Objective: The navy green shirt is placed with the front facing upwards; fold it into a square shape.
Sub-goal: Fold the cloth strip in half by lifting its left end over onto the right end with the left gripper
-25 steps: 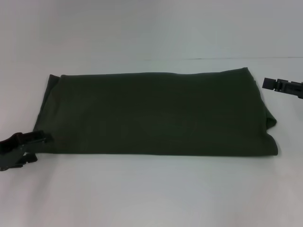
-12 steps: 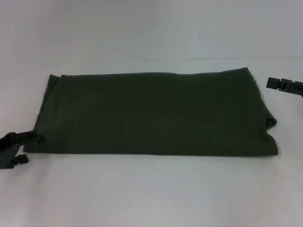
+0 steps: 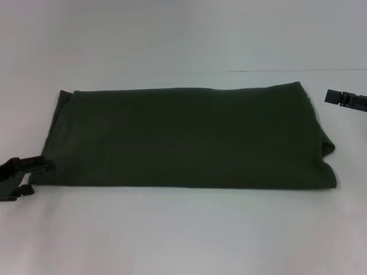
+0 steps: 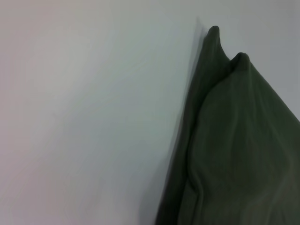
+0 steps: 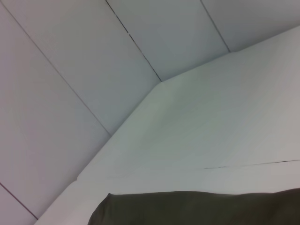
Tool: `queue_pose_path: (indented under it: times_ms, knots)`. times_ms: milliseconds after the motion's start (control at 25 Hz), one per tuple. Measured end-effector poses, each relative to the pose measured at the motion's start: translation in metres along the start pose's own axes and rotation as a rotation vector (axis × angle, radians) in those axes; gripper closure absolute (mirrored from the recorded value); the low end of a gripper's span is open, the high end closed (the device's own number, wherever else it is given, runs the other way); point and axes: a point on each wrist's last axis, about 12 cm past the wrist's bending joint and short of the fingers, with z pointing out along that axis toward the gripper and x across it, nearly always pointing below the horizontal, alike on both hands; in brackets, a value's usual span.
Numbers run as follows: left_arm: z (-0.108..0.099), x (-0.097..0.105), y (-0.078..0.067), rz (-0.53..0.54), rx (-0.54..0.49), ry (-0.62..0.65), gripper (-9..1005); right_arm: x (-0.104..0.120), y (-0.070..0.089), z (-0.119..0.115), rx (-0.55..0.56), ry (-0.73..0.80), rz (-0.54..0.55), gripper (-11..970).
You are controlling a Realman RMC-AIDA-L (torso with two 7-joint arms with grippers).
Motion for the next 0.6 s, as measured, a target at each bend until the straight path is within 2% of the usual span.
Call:
queue_pose_path:
  times_ms: [600]
  knots:
    - [0.0077, -0.0054, -0.006, 0.017, 0.002, -0.003, 121, -0.001, 0.0001, -0.0001, -0.001, -0.004, 0.002, 44]
